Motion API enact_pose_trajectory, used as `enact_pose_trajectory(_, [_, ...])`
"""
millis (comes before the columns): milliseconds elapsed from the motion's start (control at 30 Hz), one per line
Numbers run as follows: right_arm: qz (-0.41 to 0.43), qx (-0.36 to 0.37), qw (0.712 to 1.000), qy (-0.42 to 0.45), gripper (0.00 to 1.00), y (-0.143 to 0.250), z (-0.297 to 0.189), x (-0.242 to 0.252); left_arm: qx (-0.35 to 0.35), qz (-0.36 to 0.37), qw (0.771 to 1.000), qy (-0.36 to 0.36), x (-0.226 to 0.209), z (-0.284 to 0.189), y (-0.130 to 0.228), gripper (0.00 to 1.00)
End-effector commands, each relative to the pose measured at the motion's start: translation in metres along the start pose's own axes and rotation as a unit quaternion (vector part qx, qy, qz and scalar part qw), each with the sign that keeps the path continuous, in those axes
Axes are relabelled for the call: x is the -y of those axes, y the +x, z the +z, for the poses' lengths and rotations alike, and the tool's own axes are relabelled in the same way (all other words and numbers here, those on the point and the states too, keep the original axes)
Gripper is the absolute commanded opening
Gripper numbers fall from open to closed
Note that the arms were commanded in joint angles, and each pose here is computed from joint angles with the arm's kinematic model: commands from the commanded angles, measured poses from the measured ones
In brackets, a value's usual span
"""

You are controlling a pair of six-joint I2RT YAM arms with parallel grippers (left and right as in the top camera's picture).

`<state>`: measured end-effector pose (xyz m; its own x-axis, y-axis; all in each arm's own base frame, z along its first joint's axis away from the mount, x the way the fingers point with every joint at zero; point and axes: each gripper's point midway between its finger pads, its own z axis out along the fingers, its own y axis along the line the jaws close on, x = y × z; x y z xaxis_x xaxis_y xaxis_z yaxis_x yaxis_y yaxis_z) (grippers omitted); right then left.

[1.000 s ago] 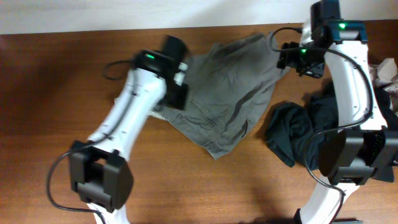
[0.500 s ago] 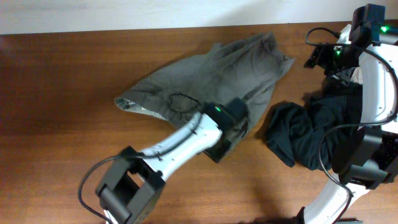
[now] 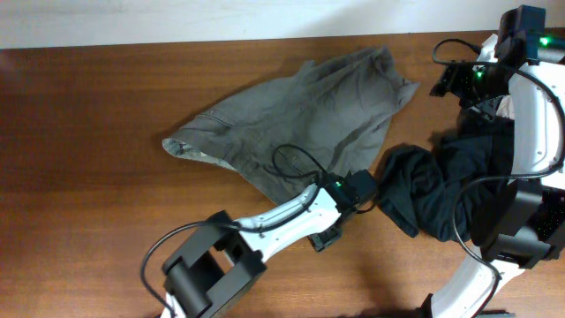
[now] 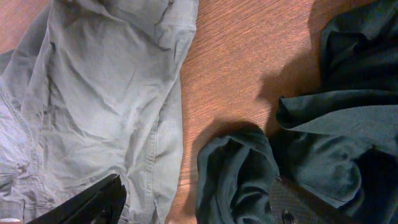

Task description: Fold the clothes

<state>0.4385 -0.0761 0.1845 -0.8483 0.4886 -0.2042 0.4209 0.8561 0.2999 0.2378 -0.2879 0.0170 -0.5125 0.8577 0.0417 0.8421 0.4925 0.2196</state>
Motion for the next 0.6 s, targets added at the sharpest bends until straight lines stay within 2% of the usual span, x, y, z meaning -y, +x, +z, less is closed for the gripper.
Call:
enact_pose_trajectory(0, [-0.009, 0.002, 1.000, -0.006, 0.79, 0.002, -0.004, -0.004, -0.028, 0.023, 0.999, -0.028, -0.006, 0.020, 0.006, 0.80])
enact_pose_trajectory(67, [-0.009, 0.001, 1.000, -0.005, 0.79, 0.002, -0.004, -0.004, -0.036, 0.025, 0.998, -0.033, -0.006, 0.028, 0.007, 0.73])
enact_pose_trajectory(133, [-0.009, 0.001, 1.000, -0.006, 0.79, 0.002, -0.004, -0.004, -0.037, 0.025, 0.998, -0.040, -0.008, 0.029, 0.007, 0.52])
enact_pose_trajectory(200, [-0.009, 0.001, 1.000, -0.005, 0.79, 0.002, -0.004, -0.004, -0.037, 0.025, 0.998, -0.046, -0.010, 0.028, 0.007, 0.24])
enact_pose_trajectory(300, [-0.009, 0.001, 1.000, -0.005, 0.79, 0.002, -0.004, -0.004, -0.034, 0.001, 0.997, -0.068, -0.019, 0.022, 0.004, 0.01])
enact_pose_trajectory(433, [-0.009, 0.000, 1.000, -0.005, 0.79, 0.002, -0.004, -0.004, -0.043, -0.027, 0.993, -0.106, -0.037, -0.003, 0.003, 0.00])
enact_pose_trajectory(567, [-0.009, -0.005, 1.000, -0.004, 0.79, 0.005, -0.004, -0.003, -0.042, -0.074, 0.986, -0.142, -0.065, -0.053, 0.006, 0.00])
